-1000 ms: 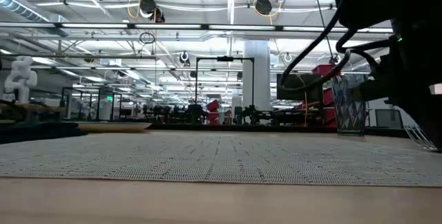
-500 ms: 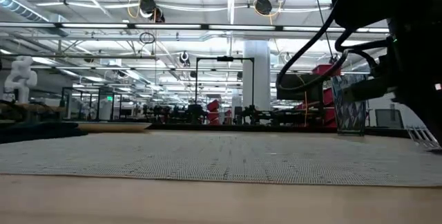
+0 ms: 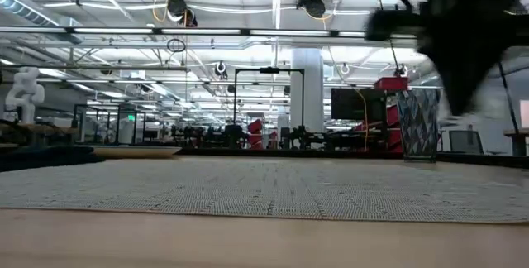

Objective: Set table place
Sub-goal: Put the silver fork on the left side of the gray placemat

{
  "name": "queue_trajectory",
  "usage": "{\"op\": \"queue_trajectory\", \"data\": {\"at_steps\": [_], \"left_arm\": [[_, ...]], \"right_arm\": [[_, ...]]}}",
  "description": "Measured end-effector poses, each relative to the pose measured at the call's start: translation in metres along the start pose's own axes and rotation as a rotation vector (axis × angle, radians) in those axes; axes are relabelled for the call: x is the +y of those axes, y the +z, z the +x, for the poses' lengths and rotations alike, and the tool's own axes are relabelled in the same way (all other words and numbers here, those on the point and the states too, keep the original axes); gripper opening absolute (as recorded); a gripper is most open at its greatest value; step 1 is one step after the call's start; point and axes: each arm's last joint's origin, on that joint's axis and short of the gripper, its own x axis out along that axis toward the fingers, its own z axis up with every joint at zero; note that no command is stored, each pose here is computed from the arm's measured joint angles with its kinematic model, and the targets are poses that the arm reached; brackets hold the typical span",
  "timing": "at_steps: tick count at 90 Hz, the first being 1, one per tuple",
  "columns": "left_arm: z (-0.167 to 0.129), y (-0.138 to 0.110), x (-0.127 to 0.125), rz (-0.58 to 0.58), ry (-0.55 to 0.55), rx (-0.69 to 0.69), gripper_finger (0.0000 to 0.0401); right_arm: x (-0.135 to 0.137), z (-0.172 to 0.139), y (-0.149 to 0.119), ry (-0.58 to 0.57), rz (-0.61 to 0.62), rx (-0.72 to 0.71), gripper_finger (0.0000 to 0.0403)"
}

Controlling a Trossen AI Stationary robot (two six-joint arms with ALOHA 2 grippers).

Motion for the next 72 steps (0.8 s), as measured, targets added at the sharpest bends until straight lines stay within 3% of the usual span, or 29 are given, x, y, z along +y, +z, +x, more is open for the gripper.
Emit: {"op": "queue_trajectory", "data": {"at_steps": [50, 64, 72], "left_arm": [[0.000, 0.000, 0.000, -0.016, 0.000, -0.004, 0.0000], [0.000, 0.000, 0.000, -0.017, 0.000, -0.003, 0.0000], [0.000, 0.000, 0.000, -0.017, 0.000, -0.001, 0.0000]], "right_arm": [[0.182, 0.067, 0.025, 0.504, -0.293, 0.033, 0.0000], [0.212, 0.060, 0.024, 0.655, -0.379, 0.022, 0.0004], [0.218, 0.053, 0.021, 0.686, -0.455, 0.005, 0.0015]]}}
